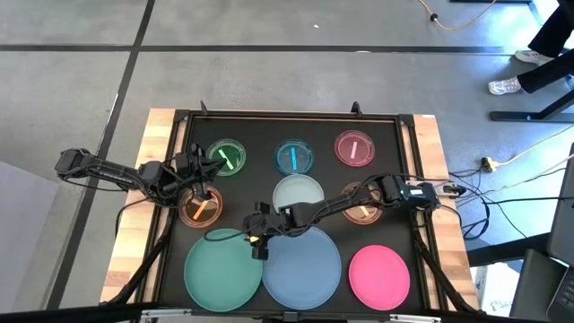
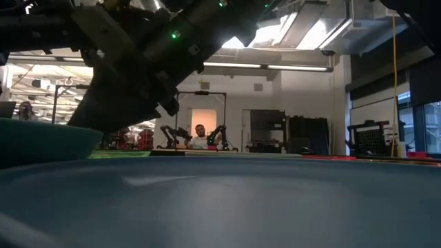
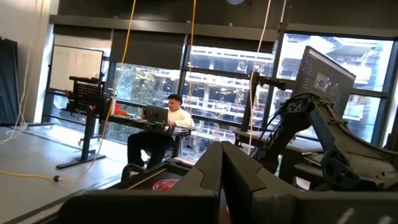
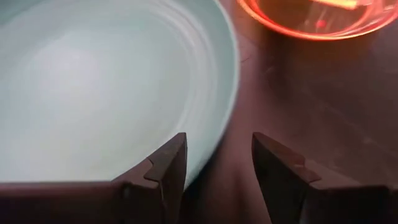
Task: Stack plastic plates
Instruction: Stack the green plate on top of the blue plate
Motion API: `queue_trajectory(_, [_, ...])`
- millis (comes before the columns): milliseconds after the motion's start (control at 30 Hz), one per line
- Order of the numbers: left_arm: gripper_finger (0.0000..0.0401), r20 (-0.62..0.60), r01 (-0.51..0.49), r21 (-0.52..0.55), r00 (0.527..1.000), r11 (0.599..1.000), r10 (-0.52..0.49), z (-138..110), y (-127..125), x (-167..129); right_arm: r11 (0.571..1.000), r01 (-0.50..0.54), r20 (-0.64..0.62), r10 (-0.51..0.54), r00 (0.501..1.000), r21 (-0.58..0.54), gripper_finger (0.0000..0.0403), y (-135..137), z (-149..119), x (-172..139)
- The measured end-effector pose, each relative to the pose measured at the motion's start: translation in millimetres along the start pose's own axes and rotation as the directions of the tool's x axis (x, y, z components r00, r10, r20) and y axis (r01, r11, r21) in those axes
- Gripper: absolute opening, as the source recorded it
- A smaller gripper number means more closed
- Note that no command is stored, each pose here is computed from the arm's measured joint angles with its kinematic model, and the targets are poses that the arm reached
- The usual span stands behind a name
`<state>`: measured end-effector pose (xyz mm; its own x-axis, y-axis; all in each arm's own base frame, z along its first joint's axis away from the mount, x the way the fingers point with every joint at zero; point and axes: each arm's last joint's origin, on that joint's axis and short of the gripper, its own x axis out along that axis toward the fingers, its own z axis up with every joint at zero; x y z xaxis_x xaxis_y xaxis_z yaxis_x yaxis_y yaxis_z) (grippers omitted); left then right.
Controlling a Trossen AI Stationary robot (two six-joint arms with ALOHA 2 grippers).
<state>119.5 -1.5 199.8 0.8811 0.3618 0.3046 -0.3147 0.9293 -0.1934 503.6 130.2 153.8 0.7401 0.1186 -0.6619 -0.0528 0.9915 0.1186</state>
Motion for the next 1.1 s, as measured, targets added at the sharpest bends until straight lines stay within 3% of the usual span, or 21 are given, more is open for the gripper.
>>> queue_trajectory(100, [0.0002, 0.000, 0.000, 0.000, 1.000, 1.000, 0.000, 0.0, 0.0, 0.0, 1.000, -0.025, -0.006, 0.026, 1.000, 0.006, 0.0172, 4.9, -1.1, -0.3])
queue_trajectory(300, [0.0002, 0.000, 0.000, 0.000, 1.000, 1.000, 0.000, 0.0, 0.0, 0.0, 1.000, 0.023, -0.052, -0.023, 0.998, -0.006, 0.0172, 4.0, -7.4, -0.2])
queue_trajectory(600, [0.0002, 0.000, 0.000, 0.011, 1.000, 1.000, 0.000, 0.1, 0.0, 0.0, 0.999, -0.035, -0.062, 0.036, 0.997, 0.024, 0.0164, 4.9, -12.8, 2.8])
queue_trajectory(867, [0.0002, 0.001, 0.000, 0.016, 1.000, 1.000, 0.000, 0.1, 0.0, 0.0, 0.994, -0.104, -0.068, 0.106, 0.992, 0.040, 0.0095, 5.8, -21.6, 15.8])
queue_trajectory(1100, [0.0002, 0.002, 0.000, 0.016, 1.000, 1.000, 0.000, 0.3, 0.0, 0.0, 0.994, -0.104, -0.056, 0.105, 0.993, 0.014, 0.0026, 5.5, -20.7, 16.5])
